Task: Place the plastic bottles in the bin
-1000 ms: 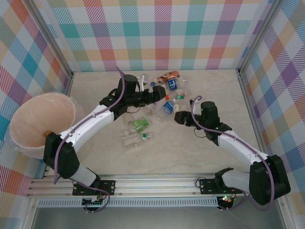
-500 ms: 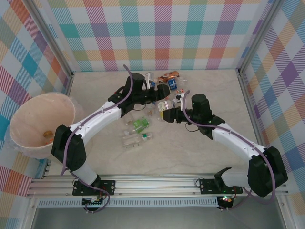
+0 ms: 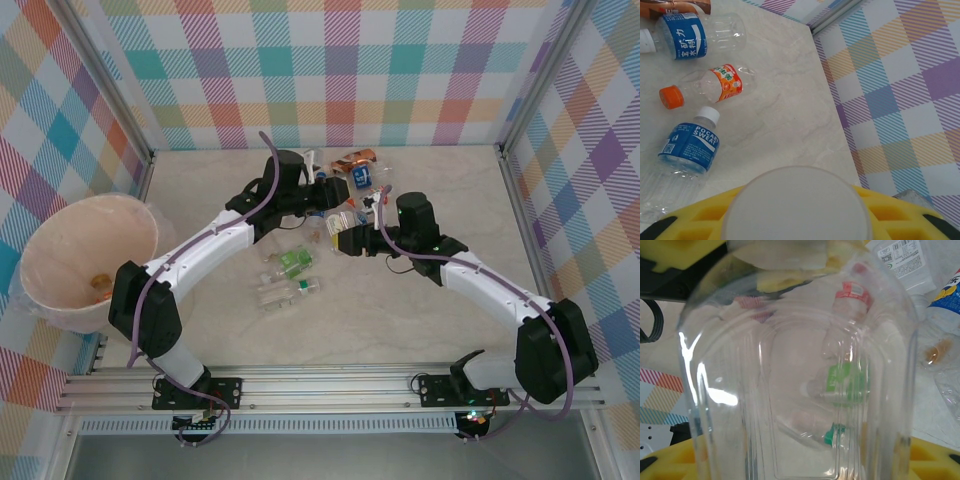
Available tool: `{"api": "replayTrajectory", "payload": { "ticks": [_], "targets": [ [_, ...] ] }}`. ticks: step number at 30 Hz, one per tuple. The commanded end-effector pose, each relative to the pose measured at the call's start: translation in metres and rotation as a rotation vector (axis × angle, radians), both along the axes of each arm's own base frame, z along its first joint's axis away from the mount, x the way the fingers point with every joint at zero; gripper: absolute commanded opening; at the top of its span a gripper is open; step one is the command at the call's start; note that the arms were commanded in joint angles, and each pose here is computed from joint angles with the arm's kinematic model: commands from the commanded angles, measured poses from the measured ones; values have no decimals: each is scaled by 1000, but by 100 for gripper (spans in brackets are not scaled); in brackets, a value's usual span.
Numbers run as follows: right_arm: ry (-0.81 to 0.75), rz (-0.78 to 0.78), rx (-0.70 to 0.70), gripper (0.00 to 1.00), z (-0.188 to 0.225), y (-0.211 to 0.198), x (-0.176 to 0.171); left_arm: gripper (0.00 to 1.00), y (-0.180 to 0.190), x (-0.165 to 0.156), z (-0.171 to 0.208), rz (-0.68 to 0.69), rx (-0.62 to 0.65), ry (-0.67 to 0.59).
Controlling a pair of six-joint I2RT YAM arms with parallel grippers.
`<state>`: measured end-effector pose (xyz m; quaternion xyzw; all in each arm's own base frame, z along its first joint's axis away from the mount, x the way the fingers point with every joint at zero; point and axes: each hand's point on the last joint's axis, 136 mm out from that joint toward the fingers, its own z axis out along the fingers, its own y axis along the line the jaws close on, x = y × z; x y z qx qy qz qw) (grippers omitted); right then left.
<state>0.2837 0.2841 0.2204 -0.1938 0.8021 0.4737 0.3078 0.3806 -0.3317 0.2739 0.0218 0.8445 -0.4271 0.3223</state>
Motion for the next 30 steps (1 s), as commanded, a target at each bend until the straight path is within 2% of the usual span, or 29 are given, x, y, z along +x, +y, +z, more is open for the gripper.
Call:
{"api": "replayTrajectory", "payload": {
  "ticks": [1,5,8,10,13,19,22,27,30],
  "targets": [
    [-29,22,20,44,16,6,1,36,-1,-8,9,-34,37,-57],
    [-73,-6,-6,69,21,-1,1,36,9,-8,14,6,67,-80],
    [-115,-25,-37,84,25,-9,-1,36,18,-7,19,37,91,-106],
    [-138,-38,-58,100,26,-14,-3,36,23,-5,22,62,105,-118],
    [-168,-83,-85,100,29,-24,-3,35,30,-5,25,86,114,-127],
    [-261,-285,-98,100,37,-55,7,35,50,-2,33,154,141,-145],
    [-278,-401,-112,100,37,-74,13,35,70,-2,30,205,181,-124],
    [-285,-594,-128,100,31,-105,23,35,103,-4,45,284,210,-153],
    [-288,-641,-130,100,27,-113,24,35,122,-10,59,322,231,-185]
  ]
}}
